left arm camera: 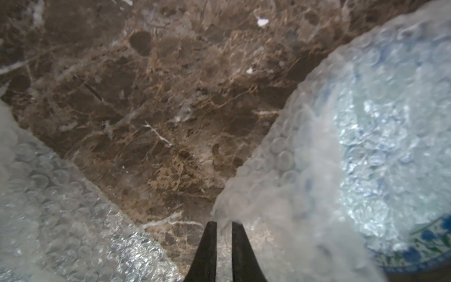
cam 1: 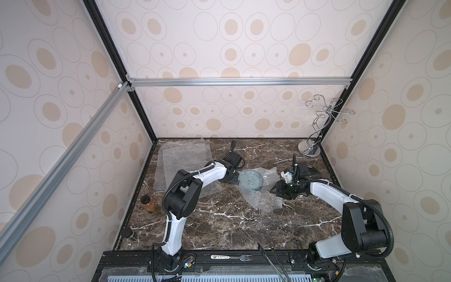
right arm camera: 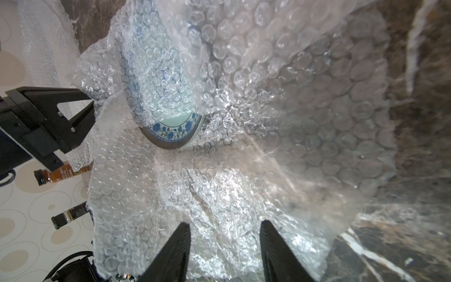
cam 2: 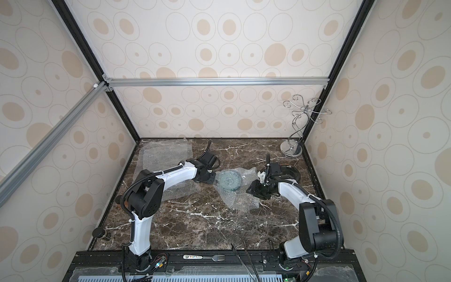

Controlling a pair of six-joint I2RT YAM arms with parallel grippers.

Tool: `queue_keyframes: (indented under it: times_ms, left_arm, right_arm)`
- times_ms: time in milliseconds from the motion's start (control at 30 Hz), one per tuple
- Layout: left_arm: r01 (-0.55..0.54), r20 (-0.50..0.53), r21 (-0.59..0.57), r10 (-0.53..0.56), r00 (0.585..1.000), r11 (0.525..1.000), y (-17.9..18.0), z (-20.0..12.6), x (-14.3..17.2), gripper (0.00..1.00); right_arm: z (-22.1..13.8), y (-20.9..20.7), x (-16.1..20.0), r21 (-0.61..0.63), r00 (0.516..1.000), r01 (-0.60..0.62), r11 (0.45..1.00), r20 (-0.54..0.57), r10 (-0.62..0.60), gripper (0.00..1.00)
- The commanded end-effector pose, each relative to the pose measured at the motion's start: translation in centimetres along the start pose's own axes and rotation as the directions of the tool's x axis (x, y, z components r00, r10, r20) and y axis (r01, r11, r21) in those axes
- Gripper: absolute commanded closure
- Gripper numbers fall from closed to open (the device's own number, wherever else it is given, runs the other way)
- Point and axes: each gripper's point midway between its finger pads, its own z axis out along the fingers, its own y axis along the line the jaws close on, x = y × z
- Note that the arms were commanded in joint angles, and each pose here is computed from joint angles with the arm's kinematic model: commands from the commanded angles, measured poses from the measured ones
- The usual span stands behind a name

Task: Unpack dinner plates from bubble wrap
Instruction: Unwrap the bubble wrap at the center of the board.

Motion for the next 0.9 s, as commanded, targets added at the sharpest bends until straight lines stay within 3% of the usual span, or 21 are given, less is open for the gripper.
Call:
queue_keyframes:
  times_ms: [0,167,333,500,633,700,867]
  left_arm:
    - [0.036,0.057,0.041,-0.038,0.998,0.999,-0.2,-1.6,-1.1,0.8]
    - [0.054,0.086,0.087,-0.061,0.994,0.995,-0.6,-3.0,-1.6,0.68]
    - [0.079,0.123,0.205,-0.106,0.987,0.976,-2.3,-5.6,-2.6,0.49]
    - [0.116,0.192,0.437,-0.218,0.957,0.892,-5.5,-10.2,-4.4,0.41]
    - [0.11,0.217,0.559,-0.273,0.937,0.822,-8.3,-12.5,-4.8,0.36]
    - [0.091,0.223,0.594,-0.272,0.936,0.799,-10.1,-12.8,-4.6,0.35]
    - [0.059,0.205,0.604,-0.226,0.952,0.795,-13.4,-10.8,-3.6,0.34]
  right_arm:
    - [0.1,-0.4,0.4,0.009,1.0,-0.004,1.0,-0.013,0.004,0.5]
    - [0.0,-0.2,0.3,0.005,1.0,-0.004,1.0,-0.008,0.004,0.5]
    - [-0.5,0.5,-0.3,-0.014,1.0,-0.002,1.0,0.004,0.002,0.5]
    - [-0.9,1.8,-1.6,-0.041,1.0,0.001,0.999,0.021,0.0,0.49]
    - [-0.3,2.3,-2.6,-0.069,1.0,-0.023,0.997,0.019,0.024,0.49]
    - [0.3,2.3,-3.0,-0.075,0.999,-0.046,0.996,0.013,0.048,0.46]
    - [1.3,2.1,-3.9,-0.083,0.995,-0.099,0.992,0.017,0.101,0.37]
